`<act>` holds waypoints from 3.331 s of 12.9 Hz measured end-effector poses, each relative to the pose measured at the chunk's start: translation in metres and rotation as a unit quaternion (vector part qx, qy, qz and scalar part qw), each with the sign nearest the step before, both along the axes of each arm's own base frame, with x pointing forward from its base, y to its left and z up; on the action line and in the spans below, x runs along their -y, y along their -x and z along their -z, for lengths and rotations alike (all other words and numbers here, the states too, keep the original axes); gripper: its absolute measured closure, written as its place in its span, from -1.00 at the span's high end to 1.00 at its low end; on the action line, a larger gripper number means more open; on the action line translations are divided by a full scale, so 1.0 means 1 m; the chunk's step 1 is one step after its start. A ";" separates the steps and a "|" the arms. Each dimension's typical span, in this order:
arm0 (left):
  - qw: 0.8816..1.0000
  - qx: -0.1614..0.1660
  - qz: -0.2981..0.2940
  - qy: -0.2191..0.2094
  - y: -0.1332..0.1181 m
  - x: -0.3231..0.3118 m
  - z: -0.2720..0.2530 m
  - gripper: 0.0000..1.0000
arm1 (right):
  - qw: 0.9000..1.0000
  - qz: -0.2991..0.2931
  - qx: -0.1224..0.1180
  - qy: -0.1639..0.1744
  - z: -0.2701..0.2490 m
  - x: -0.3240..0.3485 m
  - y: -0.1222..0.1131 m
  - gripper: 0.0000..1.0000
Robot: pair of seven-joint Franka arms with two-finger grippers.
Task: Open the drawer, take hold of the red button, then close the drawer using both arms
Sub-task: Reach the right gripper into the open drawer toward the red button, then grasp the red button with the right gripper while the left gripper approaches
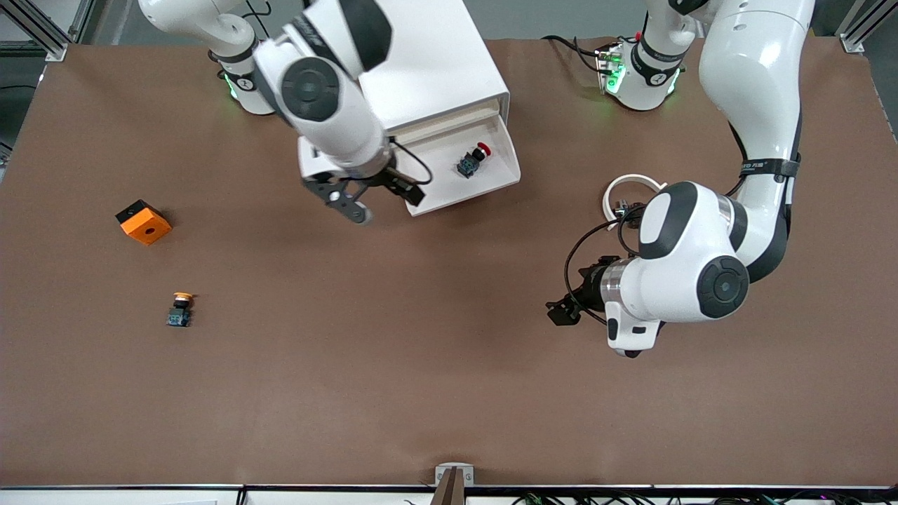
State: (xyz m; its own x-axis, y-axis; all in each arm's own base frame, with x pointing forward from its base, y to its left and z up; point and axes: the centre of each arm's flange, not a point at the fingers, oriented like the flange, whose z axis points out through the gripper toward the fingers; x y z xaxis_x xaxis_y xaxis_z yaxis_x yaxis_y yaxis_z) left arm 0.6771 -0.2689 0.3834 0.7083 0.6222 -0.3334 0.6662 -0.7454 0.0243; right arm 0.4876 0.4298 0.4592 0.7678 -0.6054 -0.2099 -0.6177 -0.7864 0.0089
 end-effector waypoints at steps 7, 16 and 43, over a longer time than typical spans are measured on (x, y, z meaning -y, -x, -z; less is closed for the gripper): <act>0.992 0.007 0.104 -0.071 0.056 0.018 0.015 1.00 | 1.000 0.005 0.004 0.011 0.066 -0.073 0.037 1.00; 0.988 0.048 0.136 -0.046 0.132 0.039 0.063 1.00 | 0.998 -0.031 0.008 0.049 0.103 -0.117 0.086 1.00; 0.995 0.015 0.070 -0.070 0.148 0.057 0.052 1.00 | 0.999 0.000 0.022 0.040 0.103 -0.130 0.077 -0.17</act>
